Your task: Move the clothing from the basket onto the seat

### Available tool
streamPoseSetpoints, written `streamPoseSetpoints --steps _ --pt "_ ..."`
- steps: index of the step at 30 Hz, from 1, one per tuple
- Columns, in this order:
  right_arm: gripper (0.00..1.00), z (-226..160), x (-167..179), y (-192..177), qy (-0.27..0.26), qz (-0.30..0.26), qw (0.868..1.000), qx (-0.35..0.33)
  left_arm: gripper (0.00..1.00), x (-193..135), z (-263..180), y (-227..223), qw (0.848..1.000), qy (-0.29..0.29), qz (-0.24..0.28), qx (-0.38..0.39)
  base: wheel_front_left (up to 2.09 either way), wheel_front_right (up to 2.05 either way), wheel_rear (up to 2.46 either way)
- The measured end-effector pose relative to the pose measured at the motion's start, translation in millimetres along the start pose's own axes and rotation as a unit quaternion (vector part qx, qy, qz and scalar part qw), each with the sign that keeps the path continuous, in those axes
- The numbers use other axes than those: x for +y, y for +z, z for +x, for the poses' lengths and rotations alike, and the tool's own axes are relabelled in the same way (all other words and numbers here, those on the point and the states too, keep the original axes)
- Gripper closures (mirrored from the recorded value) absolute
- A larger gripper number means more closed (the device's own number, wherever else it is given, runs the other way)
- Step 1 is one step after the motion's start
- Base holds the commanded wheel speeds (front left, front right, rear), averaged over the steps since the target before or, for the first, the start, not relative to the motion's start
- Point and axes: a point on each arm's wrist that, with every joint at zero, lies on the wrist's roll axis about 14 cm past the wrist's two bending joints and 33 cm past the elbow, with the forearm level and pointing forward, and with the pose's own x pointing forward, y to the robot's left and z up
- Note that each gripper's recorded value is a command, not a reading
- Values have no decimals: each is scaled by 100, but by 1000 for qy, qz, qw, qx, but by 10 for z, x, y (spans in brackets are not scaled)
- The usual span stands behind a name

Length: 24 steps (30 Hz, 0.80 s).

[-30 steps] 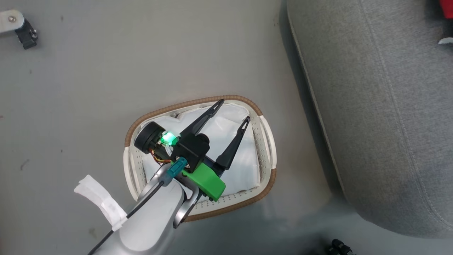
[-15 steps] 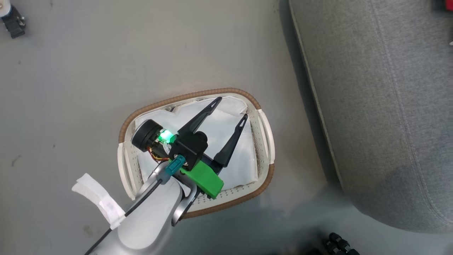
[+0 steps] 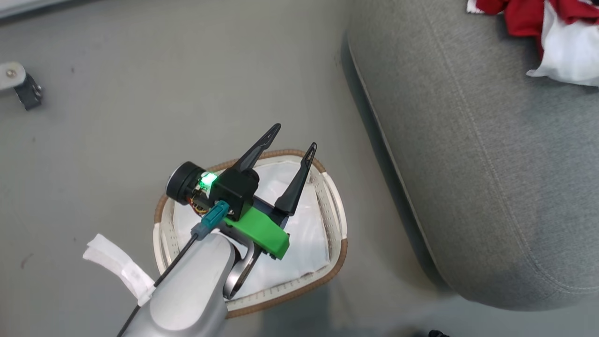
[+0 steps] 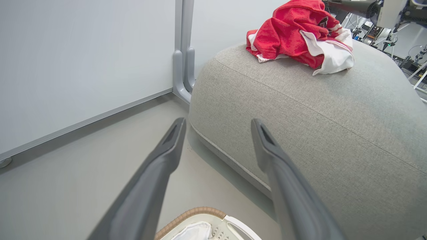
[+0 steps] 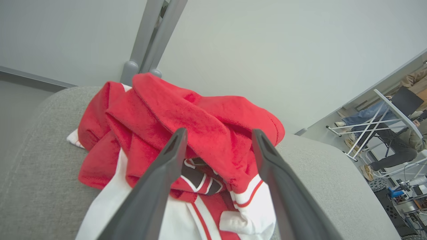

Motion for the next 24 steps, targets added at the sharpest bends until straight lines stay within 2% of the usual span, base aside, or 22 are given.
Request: streamPoseSetpoints --steps 4,10,17,24 --pt "0 -158 -160 214 -21 43 999 -26 0 -68 -72 211 1000 15 -8 -22 0 0 0" --pt "0 -380 -130 537 -20 79 994 -68 0 -36 -281 511 997 59 -12 -56 0 0 0" --pt "0 -720 307 891 12 136 983 -127 0 250 -761 756 984 156 -7 -90 0 0 0" --pt "0 -1068 893 1038 47 207 965 -155 0 495 -1296 884 964 239 0 -115 0 0 0"
